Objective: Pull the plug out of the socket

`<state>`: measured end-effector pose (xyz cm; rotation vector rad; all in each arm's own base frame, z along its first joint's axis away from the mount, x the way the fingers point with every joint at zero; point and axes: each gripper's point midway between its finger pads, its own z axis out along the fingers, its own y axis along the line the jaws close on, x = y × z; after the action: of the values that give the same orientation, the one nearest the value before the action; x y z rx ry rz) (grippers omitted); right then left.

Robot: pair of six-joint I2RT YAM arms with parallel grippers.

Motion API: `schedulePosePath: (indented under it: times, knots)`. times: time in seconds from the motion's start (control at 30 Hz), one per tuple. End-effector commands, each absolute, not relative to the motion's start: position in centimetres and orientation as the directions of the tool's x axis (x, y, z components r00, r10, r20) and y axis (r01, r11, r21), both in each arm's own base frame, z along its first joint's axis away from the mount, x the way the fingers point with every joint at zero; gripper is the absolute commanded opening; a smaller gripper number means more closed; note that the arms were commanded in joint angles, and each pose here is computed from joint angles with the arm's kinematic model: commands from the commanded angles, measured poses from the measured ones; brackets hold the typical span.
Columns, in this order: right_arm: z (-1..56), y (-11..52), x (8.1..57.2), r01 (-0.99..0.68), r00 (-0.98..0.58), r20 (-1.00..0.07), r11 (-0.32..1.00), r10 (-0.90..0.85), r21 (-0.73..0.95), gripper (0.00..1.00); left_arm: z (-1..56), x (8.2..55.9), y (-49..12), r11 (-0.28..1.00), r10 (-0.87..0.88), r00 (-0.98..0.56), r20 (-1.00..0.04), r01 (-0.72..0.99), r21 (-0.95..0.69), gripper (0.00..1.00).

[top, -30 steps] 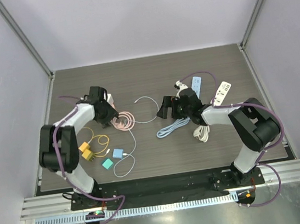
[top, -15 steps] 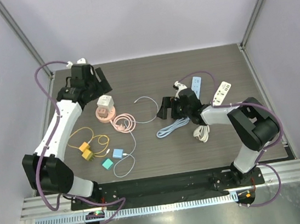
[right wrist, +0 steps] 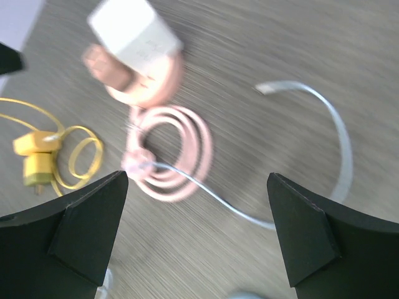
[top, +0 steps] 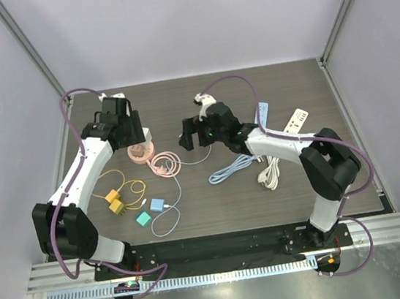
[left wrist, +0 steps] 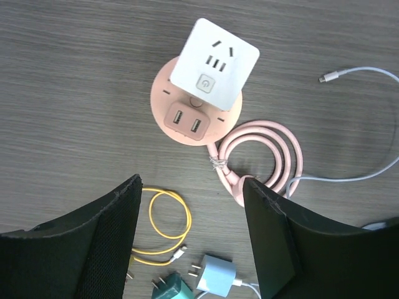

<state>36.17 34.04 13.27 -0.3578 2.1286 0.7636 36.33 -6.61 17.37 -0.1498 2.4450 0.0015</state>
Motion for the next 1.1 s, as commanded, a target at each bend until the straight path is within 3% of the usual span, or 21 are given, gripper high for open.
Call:
schedulePosePath:
  times: [0.0,0.2,0.43,0.67,0.93,1.07]
  knots:
    - [15.0,38.9,35.3,-0.603,-0.559,-0.825,0.722,-0.081,0.338,0.99,21.8,36.3,-4.4,0.976,-0.193,-0.631,-0.751,-0.205,-0.078,0.67]
    - [17.0,46.6,35.0,-0.722,-0.468,-0.870,0.635,-0.155,0.275,0.98,27.4,34.0,0.1,0.910,-0.320,-0.373,-0.871,-0.376,-0.173,0.67]
    - [9.3,49.2,34.9,-0.764,-0.498,-0.790,0.611,-0.357,0.206,0.86,31.3,31.4,1.8,0.872,-0.364,-0.156,-0.918,-0.404,-0.277,0.67]
    - [4.6,49.4,34.8,-0.787,-0.452,-0.728,0.615,-0.516,0.053,0.75,30.9,32.0,0.6,0.885,-0.380,-0.201,-0.903,-0.362,-0.292,0.67]
    - [3.0,48.0,35.6,-0.760,-0.449,-0.691,0.649,-0.567,-0.038,0.60,29.9,32.9,-0.8,0.900,-0.387,-0.261,-0.884,-0.313,-0.302,0.66]
    - [2.9,48.6,36.1,-0.758,-0.442,-0.700,0.651,-0.562,-0.044,0.59,29.7,33.0,-0.9,0.900,-0.392,-0.268,-0.880,-0.310,-0.307,0.66]
